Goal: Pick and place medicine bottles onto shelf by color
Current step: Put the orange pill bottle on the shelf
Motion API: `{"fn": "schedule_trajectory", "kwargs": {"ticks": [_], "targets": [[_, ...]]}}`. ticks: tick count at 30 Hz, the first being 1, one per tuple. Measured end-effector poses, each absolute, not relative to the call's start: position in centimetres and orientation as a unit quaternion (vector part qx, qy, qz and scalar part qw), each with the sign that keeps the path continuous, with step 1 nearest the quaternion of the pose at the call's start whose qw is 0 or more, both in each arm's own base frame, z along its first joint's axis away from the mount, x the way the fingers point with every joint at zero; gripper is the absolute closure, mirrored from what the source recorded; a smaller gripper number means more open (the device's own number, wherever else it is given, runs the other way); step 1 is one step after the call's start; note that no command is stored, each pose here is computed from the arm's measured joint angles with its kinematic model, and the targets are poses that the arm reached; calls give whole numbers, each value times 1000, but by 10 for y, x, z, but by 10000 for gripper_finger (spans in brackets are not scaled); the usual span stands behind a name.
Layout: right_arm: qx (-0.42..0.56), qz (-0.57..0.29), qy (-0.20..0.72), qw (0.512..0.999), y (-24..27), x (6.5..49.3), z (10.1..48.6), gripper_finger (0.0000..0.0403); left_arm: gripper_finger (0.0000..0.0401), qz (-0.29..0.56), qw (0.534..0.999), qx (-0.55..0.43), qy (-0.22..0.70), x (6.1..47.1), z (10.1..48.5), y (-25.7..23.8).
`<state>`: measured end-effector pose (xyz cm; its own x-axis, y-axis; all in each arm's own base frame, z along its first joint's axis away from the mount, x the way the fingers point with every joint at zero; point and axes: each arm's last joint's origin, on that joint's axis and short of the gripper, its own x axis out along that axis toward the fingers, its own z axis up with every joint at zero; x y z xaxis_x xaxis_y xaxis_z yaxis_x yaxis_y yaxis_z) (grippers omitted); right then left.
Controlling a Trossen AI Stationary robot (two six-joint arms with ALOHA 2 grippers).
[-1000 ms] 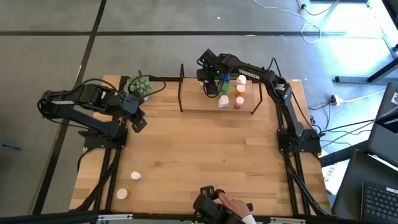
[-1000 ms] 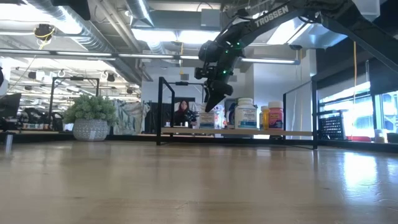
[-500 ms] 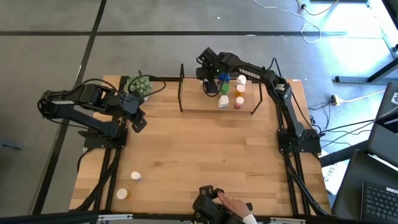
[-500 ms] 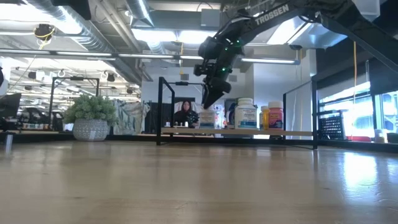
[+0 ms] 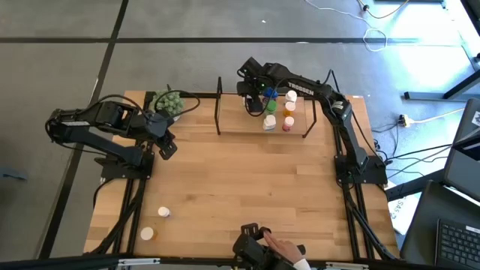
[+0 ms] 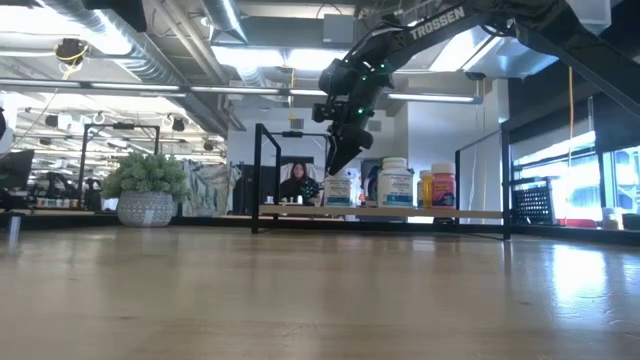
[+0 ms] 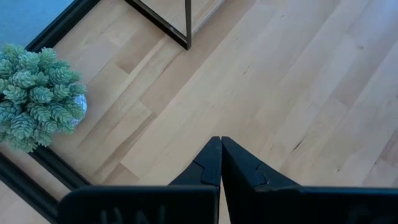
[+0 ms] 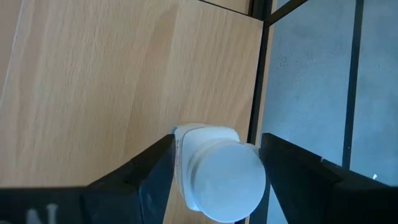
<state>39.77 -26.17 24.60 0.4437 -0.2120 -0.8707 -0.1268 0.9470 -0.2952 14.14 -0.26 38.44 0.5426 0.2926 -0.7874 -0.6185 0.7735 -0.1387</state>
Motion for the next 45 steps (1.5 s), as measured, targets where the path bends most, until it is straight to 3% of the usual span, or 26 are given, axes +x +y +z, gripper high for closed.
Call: {"fn": "schedule_trajectory", "kwargs": {"ticks": [8,19,28,37,45], "targets": [[-165,-60,522,835,-264,400,255,164,401,267,854,-205,397,141,384,-3],[-130,-103,508,845,-257,398,303,164,401,264,854,-207,399,141,384,-3],[-65,15,484,873,-209,397,338,164,401,262,826,-236,441,134,379,-4],[-113,94,468,871,-126,398,374,164,401,264,781,-284,490,123,374,-13],[-134,136,434,880,-65,389,404,164,401,244,777,-304,495,120,374,-30]]}}
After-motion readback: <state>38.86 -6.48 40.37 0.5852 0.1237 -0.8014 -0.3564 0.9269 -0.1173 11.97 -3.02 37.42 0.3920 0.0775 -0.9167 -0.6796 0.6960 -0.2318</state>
